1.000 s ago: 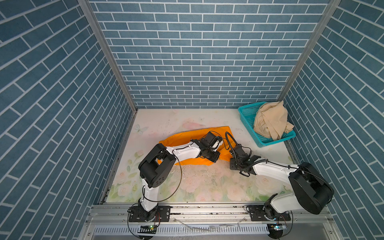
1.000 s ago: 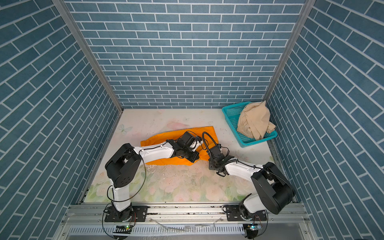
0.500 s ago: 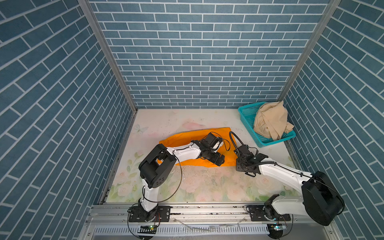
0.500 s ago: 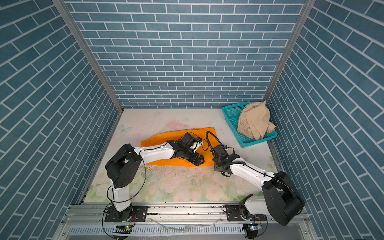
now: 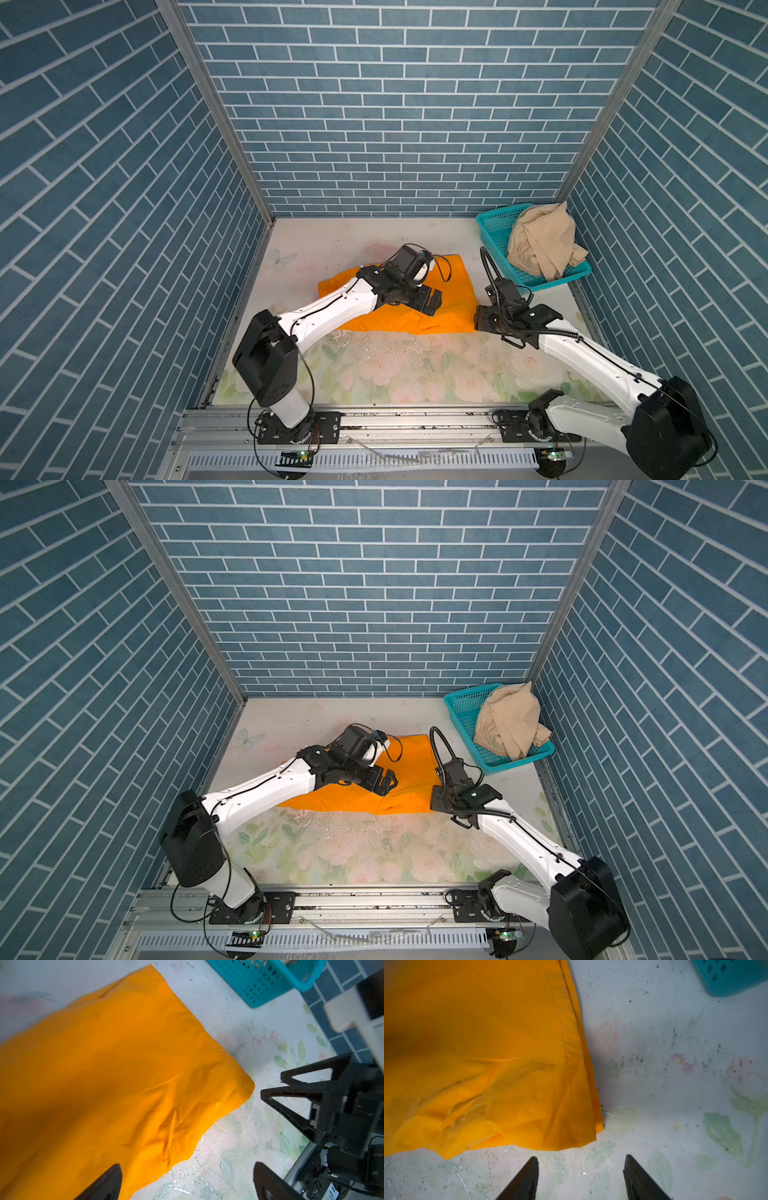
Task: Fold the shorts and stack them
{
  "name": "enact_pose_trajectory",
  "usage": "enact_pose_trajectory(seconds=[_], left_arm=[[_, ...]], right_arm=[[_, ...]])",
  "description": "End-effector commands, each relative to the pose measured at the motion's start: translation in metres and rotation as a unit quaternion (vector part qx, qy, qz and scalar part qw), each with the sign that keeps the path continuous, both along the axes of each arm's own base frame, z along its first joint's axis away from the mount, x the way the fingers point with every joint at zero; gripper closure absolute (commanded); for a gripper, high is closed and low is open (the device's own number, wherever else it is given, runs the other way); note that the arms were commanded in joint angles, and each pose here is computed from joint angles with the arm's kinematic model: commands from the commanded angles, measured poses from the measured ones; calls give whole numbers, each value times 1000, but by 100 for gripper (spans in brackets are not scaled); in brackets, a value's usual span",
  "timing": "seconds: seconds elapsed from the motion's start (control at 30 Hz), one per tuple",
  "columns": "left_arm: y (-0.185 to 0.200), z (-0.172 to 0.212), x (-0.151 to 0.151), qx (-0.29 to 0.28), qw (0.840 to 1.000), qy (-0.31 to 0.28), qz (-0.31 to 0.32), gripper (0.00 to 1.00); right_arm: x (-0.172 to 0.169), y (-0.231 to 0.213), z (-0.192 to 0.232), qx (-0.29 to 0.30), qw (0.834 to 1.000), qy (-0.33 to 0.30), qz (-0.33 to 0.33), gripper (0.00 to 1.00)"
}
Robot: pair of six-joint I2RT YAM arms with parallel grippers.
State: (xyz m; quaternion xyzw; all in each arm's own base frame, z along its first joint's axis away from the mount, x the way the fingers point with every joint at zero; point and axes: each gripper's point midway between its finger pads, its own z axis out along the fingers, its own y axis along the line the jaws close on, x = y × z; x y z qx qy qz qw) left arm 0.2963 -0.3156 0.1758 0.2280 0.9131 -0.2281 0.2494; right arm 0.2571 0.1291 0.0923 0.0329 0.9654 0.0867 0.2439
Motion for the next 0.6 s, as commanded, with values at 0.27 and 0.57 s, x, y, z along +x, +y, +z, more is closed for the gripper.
enact_pose_trajectory(seconds=[0.27, 0.57], left_arm=[[173, -53, 2, 41, 961, 65, 264, 0], [245, -81, -15, 57, 928, 76, 361, 0]], right_arm=[[27, 23, -40, 15, 997, 49, 61, 54], [22, -2, -22, -47, 995, 57, 59, 100]])
